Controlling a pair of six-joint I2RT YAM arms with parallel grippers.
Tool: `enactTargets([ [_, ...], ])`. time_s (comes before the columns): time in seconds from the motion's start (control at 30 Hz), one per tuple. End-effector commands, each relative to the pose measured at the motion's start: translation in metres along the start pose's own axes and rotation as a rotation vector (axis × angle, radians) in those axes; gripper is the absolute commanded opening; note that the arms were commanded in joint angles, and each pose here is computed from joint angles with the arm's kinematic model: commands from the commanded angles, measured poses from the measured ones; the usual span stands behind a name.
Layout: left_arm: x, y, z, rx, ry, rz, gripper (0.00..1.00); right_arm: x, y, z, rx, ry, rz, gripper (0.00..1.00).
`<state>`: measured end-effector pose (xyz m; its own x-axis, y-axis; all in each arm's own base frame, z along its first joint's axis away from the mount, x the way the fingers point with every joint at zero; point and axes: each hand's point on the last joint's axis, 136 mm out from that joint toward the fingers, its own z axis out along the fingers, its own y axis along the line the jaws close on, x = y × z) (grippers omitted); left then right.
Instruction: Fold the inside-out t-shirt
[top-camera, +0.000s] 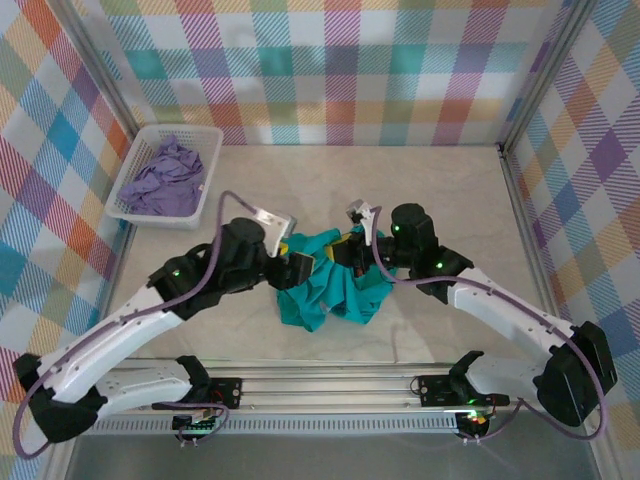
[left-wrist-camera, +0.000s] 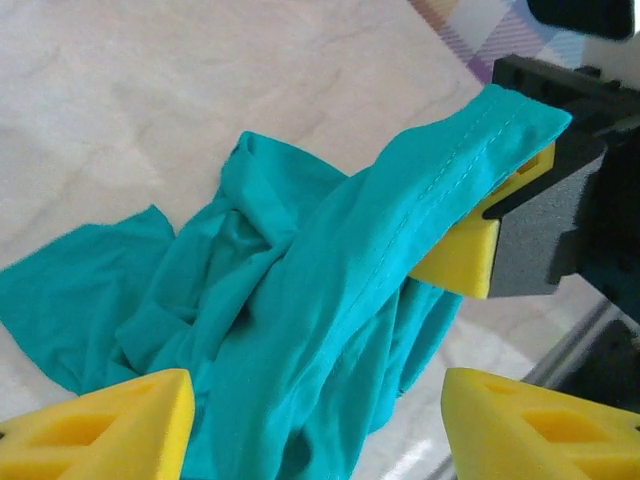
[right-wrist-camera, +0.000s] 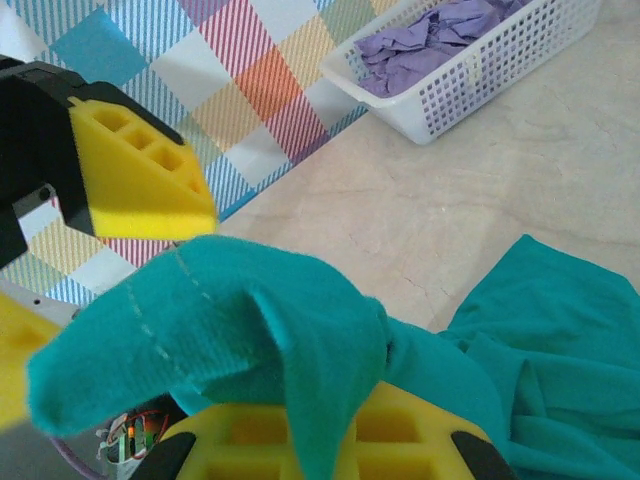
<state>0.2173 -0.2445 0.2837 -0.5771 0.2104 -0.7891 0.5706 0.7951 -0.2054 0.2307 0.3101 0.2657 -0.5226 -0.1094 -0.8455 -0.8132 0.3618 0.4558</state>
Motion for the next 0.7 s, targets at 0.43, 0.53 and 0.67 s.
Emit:
enactTargets([
  [0.43,-0.023,0.034,0.016,-0.402,-0.021,0.38,0.57,0.002,0.002,0.001,-0.001,0.081,0.047,0.0],
  [0.53,-0.024,0.038,0.011,-0.45,-0.01,0.456,0.43,0.003,-0.001,0.004,0.015,0.112,0.091,0.0],
  [0.67,-0.021,0.043,0.009,-0.51,0.028,0.551,0.14,0.006,-0.006,0.009,0.03,0.156,0.145,0.0],
])
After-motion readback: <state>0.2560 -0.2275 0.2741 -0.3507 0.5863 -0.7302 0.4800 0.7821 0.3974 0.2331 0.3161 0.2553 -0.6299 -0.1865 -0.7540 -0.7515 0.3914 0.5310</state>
